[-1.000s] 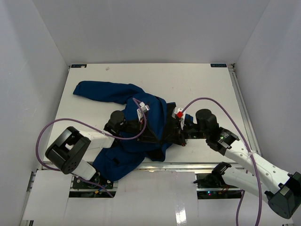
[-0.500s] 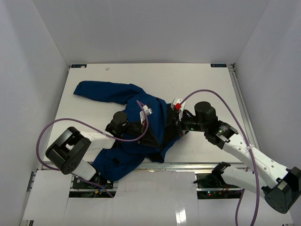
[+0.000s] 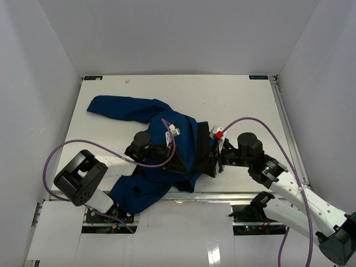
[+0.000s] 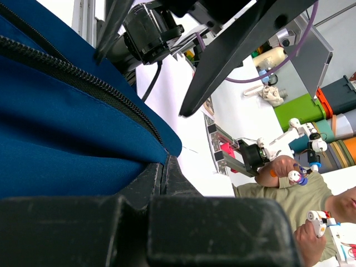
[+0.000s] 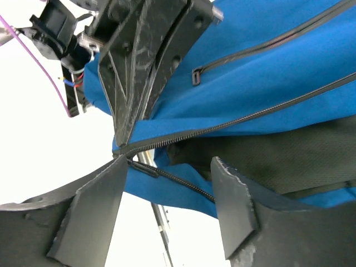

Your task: Zip up the jacket

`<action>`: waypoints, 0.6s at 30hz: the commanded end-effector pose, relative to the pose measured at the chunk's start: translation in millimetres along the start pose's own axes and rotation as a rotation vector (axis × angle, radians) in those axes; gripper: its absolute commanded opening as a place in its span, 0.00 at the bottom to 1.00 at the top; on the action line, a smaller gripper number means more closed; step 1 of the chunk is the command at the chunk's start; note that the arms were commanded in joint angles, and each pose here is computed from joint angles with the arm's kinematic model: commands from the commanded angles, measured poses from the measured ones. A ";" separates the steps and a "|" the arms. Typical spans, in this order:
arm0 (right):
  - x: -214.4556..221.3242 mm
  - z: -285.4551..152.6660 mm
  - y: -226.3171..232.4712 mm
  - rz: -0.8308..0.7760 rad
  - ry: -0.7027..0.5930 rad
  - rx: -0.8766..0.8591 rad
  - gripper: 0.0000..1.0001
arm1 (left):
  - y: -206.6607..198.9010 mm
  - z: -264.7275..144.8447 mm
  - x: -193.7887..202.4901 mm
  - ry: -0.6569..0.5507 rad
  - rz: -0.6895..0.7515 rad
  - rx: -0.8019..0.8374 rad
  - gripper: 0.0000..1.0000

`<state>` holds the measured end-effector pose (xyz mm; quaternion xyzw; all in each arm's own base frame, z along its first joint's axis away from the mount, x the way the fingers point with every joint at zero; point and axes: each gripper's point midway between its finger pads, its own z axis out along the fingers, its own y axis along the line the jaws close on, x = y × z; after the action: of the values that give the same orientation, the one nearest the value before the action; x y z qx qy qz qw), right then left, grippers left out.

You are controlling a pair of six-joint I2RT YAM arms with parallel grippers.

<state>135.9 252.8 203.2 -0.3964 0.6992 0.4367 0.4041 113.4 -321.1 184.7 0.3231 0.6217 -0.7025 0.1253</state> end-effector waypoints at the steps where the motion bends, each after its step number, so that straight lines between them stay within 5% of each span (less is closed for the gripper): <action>1: 4.3 7.1 5.8 0.002 0.000 -0.063 0.69 | -17.0 0.6 -6.5 0.012 0.092 0.046 0.00; 18: 17.9 15.5 14.0 -0.019 0.022 -0.165 0.61 | -18.6 0.1 -6.0 0.012 0.096 0.049 0.00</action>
<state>124.0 262.7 180.4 -0.4210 0.6885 0.4684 0.3595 113.0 -320.9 184.8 0.3248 0.6206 -0.7026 0.1252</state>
